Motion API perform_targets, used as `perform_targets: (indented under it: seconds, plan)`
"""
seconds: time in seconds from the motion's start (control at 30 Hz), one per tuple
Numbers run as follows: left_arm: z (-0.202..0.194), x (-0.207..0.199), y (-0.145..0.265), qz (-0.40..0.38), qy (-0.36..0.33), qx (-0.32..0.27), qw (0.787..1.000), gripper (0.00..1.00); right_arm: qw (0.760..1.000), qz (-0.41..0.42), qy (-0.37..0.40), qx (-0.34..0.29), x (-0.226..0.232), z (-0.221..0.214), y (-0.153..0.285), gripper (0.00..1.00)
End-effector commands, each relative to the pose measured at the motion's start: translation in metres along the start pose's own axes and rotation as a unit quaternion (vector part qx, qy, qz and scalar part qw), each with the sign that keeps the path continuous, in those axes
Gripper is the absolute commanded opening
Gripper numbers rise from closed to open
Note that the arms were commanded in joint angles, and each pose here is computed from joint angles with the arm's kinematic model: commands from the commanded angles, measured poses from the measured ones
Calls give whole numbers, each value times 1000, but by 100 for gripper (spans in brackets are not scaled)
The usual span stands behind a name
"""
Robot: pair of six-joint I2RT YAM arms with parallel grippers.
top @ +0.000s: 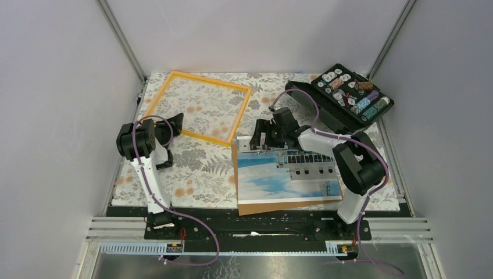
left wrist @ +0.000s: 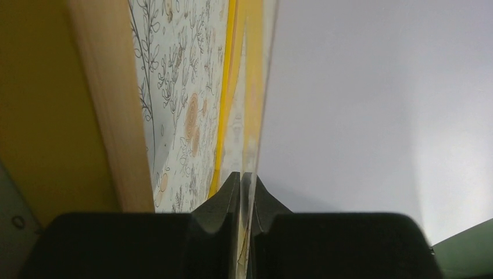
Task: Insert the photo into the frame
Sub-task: Adjust the photo frame item on the photo frame.
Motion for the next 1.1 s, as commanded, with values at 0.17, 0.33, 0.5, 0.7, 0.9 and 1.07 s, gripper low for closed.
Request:
perform_targets:
  seconds: [0.17, 0.33, 0.5, 0.7, 0.9, 1.07]
  plan:
    - [0, -7, -1, 31, -36, 7, 999, 24, 1000, 15, 15, -18, 12, 17, 4, 95]
    - [-1, -15, -1, 93, -54, 0, 994, 47, 1000, 15, 19, -16, 10, 14, 5, 95]
    - [1, -25, -9, 156, -78, 5, 985, 61, 999, 39, 18, -26, 16, 14, 13, 95]
    - [3, -35, -13, 282, -82, -8, 956, 70, 998, 56, 17, -36, 19, 13, 20, 95]
    - [-1, -56, -24, 385, -96, -21, 918, 98, 996, 73, 16, -40, 23, 13, 26, 96]
    - [-3, -78, -34, 464, -89, -47, 880, 99, 996, 76, 17, -46, 24, 13, 30, 96]
Point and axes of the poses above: each gripper's point midway between its finger pads, its own y axis back along the fingers, its own x axis along the line the jaws close on, z = x × y, the point moved 9 cm from there along y, back along the fingers, and after that the axes turned 2 degrees about y, right-handed, at the moved point
